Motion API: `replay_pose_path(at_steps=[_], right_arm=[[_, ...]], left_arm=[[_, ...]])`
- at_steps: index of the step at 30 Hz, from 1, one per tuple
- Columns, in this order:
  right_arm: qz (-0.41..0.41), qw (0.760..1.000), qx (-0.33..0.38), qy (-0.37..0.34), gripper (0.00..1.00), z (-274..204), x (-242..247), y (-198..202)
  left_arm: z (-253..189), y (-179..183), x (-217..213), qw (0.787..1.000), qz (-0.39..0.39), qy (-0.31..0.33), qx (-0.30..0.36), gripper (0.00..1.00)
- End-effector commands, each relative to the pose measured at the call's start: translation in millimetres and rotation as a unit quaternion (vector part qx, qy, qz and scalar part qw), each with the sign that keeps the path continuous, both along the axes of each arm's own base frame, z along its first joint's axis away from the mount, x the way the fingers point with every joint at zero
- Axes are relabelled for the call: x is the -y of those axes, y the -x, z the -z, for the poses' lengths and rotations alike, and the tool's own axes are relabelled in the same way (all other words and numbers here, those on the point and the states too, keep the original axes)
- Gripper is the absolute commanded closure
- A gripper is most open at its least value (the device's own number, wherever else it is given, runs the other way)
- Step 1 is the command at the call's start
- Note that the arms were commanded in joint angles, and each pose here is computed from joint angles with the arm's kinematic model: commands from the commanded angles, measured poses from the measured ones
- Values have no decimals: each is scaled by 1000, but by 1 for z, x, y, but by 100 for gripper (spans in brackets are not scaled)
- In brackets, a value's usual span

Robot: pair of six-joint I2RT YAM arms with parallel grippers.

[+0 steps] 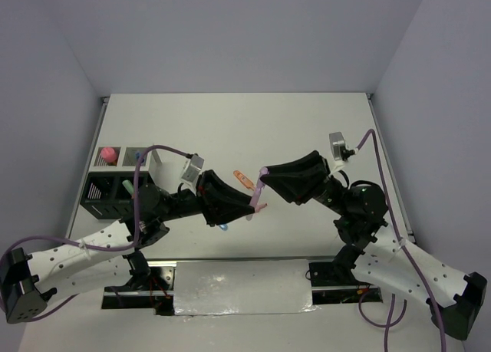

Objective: Sort the stationery into containers
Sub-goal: Close the pen cap on the pen.

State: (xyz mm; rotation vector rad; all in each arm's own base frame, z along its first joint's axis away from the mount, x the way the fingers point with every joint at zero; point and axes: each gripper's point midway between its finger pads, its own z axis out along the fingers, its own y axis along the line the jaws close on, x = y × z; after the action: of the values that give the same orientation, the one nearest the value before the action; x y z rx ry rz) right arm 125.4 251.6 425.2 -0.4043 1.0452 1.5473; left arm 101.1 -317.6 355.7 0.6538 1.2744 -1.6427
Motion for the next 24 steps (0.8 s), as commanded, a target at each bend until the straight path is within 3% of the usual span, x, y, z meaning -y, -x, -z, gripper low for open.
replay_pose_path(at_steps=[1,16,19,23,24], right_arm=[[-18,1000,4,-7,100,-1,-4,7],[-55,998,-17,29,96,33,-23,14],[-56,998,-17,32,80,35,-23,16],[-57,998,-12,30,47,32,-21,18],[-54,998,-10,30,43,30,-20,18]], left_arm=[[-35,2,-6,998,-11,42,43,100],[-75,-8,-17,989,-71,38,121,100],[-77,-9,-21,988,-80,38,129,100],[-76,-4,-20,987,-67,37,145,100],[-75,-2,-18,987,-60,36,148,100]])
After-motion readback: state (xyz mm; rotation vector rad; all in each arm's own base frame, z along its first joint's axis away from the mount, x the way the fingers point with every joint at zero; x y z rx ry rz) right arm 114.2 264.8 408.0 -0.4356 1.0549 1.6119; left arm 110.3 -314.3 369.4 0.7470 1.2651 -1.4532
